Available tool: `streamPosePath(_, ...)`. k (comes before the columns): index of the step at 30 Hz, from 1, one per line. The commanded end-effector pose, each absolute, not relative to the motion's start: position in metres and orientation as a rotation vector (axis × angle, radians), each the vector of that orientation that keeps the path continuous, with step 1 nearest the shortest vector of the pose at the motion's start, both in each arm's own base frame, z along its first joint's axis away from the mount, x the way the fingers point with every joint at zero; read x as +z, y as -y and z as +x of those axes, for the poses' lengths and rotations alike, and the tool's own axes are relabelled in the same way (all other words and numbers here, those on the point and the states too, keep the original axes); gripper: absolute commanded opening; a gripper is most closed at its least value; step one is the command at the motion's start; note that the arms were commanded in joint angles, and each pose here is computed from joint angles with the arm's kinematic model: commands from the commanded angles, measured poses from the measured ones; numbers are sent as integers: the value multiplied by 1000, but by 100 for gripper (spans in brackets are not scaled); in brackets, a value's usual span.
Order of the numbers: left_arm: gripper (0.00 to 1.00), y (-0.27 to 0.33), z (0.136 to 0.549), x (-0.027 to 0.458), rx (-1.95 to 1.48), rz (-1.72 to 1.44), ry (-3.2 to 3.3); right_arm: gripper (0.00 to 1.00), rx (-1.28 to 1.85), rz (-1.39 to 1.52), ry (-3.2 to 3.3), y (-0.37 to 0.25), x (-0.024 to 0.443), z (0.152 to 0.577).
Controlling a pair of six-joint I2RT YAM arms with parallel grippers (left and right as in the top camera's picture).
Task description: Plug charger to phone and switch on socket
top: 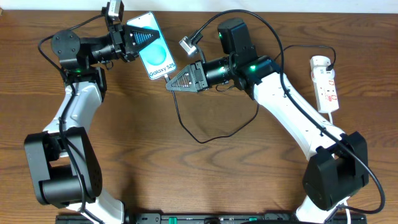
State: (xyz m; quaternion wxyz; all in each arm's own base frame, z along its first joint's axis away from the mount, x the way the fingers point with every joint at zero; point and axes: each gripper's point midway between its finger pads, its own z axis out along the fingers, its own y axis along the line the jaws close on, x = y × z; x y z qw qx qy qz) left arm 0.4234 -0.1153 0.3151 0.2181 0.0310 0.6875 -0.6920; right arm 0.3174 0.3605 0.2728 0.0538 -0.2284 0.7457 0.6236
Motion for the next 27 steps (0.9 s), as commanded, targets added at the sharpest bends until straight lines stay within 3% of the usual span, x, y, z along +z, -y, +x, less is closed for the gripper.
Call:
streamPosePath(1,7,125,409,316,-1923,219,-1945,1,1826,-708,-2224,-362,282,322)
streamPosePath(27,7,120,421,322,-1903,138,-1891,1,1822,-694,-2214,-361,284,327)
